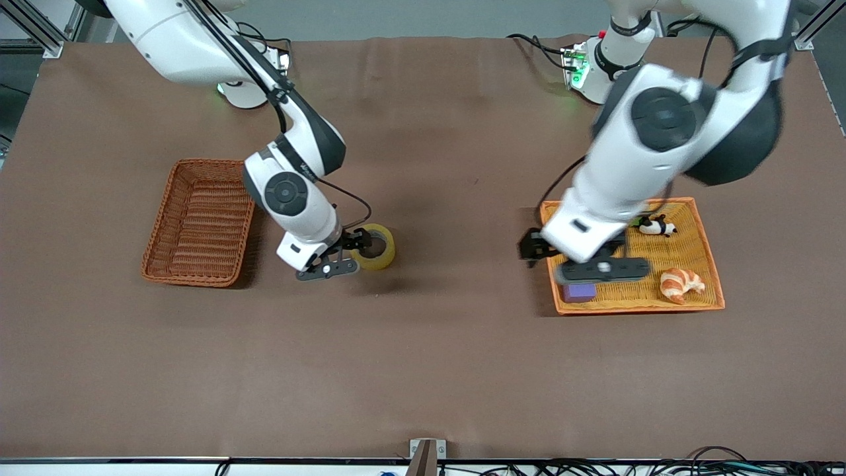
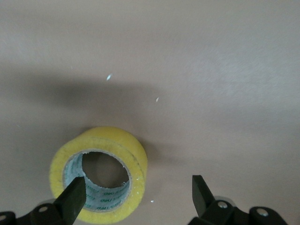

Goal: Move tape to another basket
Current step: 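Set the tape down while the right gripper reaches to grasp it, then carry the tape roll with the right gripper into the brown basket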

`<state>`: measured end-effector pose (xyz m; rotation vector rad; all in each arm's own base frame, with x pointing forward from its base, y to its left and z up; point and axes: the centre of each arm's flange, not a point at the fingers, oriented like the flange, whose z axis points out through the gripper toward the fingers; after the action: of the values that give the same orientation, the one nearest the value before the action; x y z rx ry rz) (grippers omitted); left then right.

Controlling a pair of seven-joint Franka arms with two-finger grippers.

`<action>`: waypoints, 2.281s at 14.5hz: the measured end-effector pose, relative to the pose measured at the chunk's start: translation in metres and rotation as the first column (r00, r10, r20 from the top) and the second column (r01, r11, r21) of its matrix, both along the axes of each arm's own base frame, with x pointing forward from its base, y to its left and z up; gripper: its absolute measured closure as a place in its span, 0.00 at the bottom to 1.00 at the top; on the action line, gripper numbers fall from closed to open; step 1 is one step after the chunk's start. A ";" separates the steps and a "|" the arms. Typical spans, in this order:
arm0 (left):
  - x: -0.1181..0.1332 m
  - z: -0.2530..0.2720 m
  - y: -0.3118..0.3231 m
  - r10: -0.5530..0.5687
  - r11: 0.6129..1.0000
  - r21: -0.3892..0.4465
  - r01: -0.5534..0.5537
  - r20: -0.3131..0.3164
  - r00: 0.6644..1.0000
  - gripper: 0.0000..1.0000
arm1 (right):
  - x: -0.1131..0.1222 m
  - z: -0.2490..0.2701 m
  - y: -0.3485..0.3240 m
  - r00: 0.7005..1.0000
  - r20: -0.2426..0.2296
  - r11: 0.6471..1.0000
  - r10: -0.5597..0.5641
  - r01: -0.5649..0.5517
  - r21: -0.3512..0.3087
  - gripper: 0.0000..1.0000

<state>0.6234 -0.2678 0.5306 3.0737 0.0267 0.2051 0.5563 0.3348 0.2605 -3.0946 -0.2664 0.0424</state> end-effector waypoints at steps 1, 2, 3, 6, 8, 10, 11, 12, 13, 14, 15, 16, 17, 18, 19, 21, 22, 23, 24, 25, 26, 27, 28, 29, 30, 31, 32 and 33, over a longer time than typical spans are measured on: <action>-0.003 0.010 0.021 0.000 1.000 -0.003 0.000 0.005 1.000 0.00 | -0.006 -0.009 0.003 1.000 0.005 1.000 0.007 -0.007 -0.005 0.00; -0.008 0.021 0.042 -0.003 1.000 -0.003 0.003 0.009 1.000 0.00 | -0.010 -0.017 0.004 1.000 0.009 1.000 0.014 -0.014 -0.006 0.00; -0.015 0.030 0.062 -0.016 1.000 -0.003 0.016 0.012 1.000 0.00 | -0.014 -0.026 0.007 1.000 0.007 1.000 0.024 -0.024 -0.006 0.00; -0.039 0.049 0.112 -0.024 1.000 0.000 0.024 0.014 1.000 0.00 | -0.023 -0.050 0.021 0.999 0.017 0.999 0.035 -0.035 -0.006 0.00; -0.052 0.057 0.138 -0.019 1.000 0.010 0.019 0.008 1.000 0.00 | -0.025 -0.064 0.022 0.999 0.032 0.999 0.029 -0.028 -0.016 0.00; -0.062 0.060 0.159 -0.039 0.999 0.023 0.040 -0.021 0.999 0.00 | -0.025 -0.071 0.020 0.999 0.028 0.999 0.025 -0.024 -0.024 0.03; -0.066 0.061 0.168 -0.044 0.999 0.026 0.045 -0.033 0.998 0.00 | -0.025 -0.071 0.020 0.999 0.028 0.999 0.024 -0.023 -0.025 0.04; -0.069 0.062 0.175 -0.043 0.999 0.027 0.044 -0.038 0.998 0.00 | -0.024 -0.071 0.019 0.999 0.027 0.999 0.022 -0.022 -0.025 0.13; -0.072 0.063 0.182 -0.045 0.999 0.027 0.047 -0.040 0.998 0.00 | -0.024 -0.072 0.018 0.999 0.025 0.999 0.020 -0.020 -0.027 0.23; -0.075 0.063 0.190 -0.053 0.998 0.028 0.054 -0.041 0.998 0.00 | -0.024 -0.072 0.017 1.000 0.023 0.999 0.017 -0.016 -0.030 0.36; -0.078 0.063 0.197 -0.060 0.998 0.028 0.061 -0.042 0.997 0.00 | -0.024 -0.072 0.017 1.000 0.023 1.000 0.007 -0.006 -0.031 0.46; -0.081 0.063 0.204 -0.061 0.998 0.028 0.062 -0.044 0.997 0.00 | -0.023 -0.071 0.017 1.000 0.024 0.999 -0.014 0.015 -0.030 0.56; -0.083 0.062 0.209 -0.062 0.998 0.027 0.063 -0.047 0.997 0.00 | -0.023 -0.071 0.017 0.999 0.024 0.999 -0.031 0.031 -0.032 0.65; -0.086 0.061 0.213 -0.061 0.998 0.028 0.062 -0.051 0.997 0.00 | -0.023 -0.071 0.016 0.999 0.020 0.999 -0.039 0.040 -0.036 0.78; -0.087 0.059 0.215 -0.061 0.998 0.030 0.062 -0.054 0.997 0.00 | -0.022 -0.070 0.015 0.999 0.014 0.998 -0.047 0.048 -0.045 0.78; -0.087 0.058 0.220 -0.070 0.997 0.036 0.072 -0.057 0.996 0.00 | -0.015 -0.063 0.010 0.998 -0.009 0.995 -0.064 0.063 -0.079 0.78; -0.087 0.058 0.223 -0.091 0.995 0.042 0.094 -0.055 0.994 0.00 | -0.008 -0.051 0.005 0.997 -0.019 0.993 -0.079 0.077 -0.092 0.78; -0.086 0.059 0.227 -0.109 0.993 0.047 0.112 -0.053 0.993 0.00 | 0.002 -0.033 -0.002 0.995 -0.028 0.990 -0.100 0.097 -0.099 0.78; -0.085 0.061 0.231 -0.113 0.992 0.050 0.115 -0.051 0.992 0.00 | 0.013 -0.010 -0.014 0.992 -0.032 0.987 -0.125 0.121 -0.101 0.78; -0.083 0.063 0.234 -0.110 0.992 0.052 0.113 -0.050 0.993 0.00 | 0.024 0.017 -0.032 0.989 -0.029 0.985 -0.142 0.138 -0.104 0.78; -0.081 0.065 0.237 -0.108 0.992 0.055 0.110 -0.047 0.993 0.00 | 0.033 0.044 -0.056 0.989 -0.028 0.983 -0.148 0.144 -0.112 0.78; -0.078 0.066 0.240 -0.105 0.992 0.059 0.108 -0.045 0.993 0.00 | 0.040 0.071 -0.083 0.987 -0.040 0.982 -0.155 0.149 -0.117 0.78; -0.075 0.066 0.241 -0.105 0.992 0.067 0.108 -0.044 0.994 0.00 | 0.046 0.094 -0.116 0.986 -0.062 0.983 -0.156 0.149 -0.109 0.78; -0.072 0.067 0.242 -0.106 0.991 0.073 0.109 -0.042 0.993 0.00 | 0.051 0.114 -0.153 0.987 -0.080 0.987 -0.141 0.133 -0.090 0.78; -0.068 0.067 0.242 -0.106 0.991 0.077 0.109 -0.040 0.994 0.00 | 0.053 0.129 -0.195 0.989 -0.090 0.991 -0.117 0.111 -0.073 0.78; -0.065 0.068 0.242 -0.105 0.991 0.079 0.107 -0.037 0.994 0.00 | 0.051 0.136 -0.236 0.991 -0.095 0.993 -0.099 0.093 -0.070 0.78; -0.061 0.069 0.243 -0.103 0.991 0.080 0.105 -0.033 0.994 0.00 | 0.044 0.137 -0.274 0.990 -0.105 0.994 -0.090 0.083 -0.074 0.78; -0.059 0.071 0.243 -0.103 0.991 0.080 0.105 -0.029 0.994 0.00 | 0.035 0.129 -0.308 0.989 -0.120 0.994 -0.085 0.075 -0.080 0.78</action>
<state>0.5641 -0.0252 0.6014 3.1477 -0.1440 0.1666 0.5913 0.0272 0.3899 -3.1569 -0.1392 0.2457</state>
